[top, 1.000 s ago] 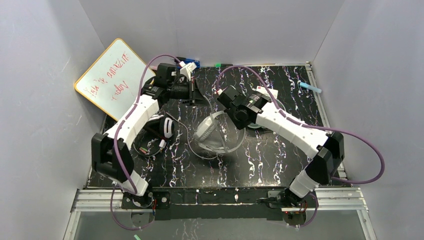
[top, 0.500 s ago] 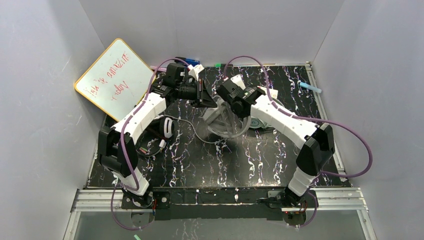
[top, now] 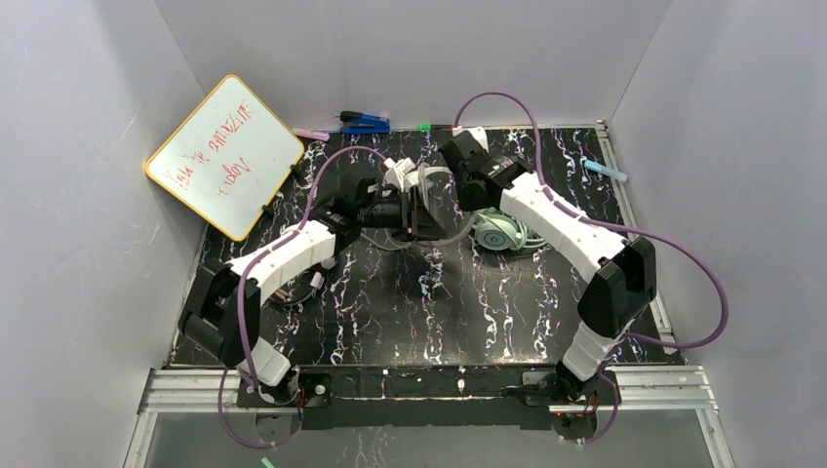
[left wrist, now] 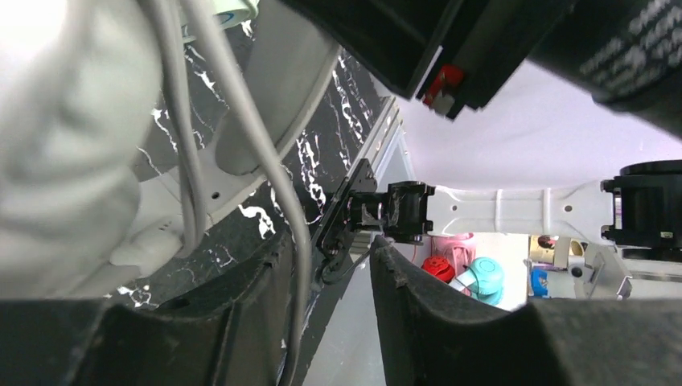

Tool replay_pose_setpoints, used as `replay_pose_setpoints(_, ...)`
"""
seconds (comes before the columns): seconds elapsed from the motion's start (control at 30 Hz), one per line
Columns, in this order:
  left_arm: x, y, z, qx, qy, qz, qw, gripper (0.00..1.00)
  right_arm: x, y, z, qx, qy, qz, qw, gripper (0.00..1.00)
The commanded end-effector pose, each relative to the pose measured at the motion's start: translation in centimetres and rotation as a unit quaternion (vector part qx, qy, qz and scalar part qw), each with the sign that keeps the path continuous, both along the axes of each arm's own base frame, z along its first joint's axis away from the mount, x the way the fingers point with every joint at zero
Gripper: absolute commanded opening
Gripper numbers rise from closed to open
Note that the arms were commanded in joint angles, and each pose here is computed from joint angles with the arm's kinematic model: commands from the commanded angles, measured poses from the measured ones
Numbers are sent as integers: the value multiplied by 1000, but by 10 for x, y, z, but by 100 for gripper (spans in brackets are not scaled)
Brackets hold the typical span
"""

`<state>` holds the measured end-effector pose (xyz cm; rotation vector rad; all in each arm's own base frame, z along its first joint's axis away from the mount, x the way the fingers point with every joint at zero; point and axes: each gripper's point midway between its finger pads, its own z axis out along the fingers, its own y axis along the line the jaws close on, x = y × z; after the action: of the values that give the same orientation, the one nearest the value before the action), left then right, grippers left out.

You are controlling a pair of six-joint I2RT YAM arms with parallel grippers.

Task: Wrap the headphones
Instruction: Wrap the headphones cable around the headphones.

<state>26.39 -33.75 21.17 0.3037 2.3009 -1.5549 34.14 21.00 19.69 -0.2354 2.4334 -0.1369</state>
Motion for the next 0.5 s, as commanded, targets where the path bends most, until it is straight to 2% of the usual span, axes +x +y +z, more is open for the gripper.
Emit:
replay_pose_setpoints(0.0, -15, -3, 36, -64, -63, 1, 996, 43, 23, 22, 60, 155, -78, -15, 985, 1)
replay_pose_setpoints(0.17, -39, 3, 18, -60, -57, -11, 997, 47, 34, 19, 84, 205, -98, -21, 974, 1)
replay_pose_setpoints(0.47, -64, 13, -2, -72, -90, 0, 993, 40, 41, 28, 115, 308, -99, -17, 946, 1)
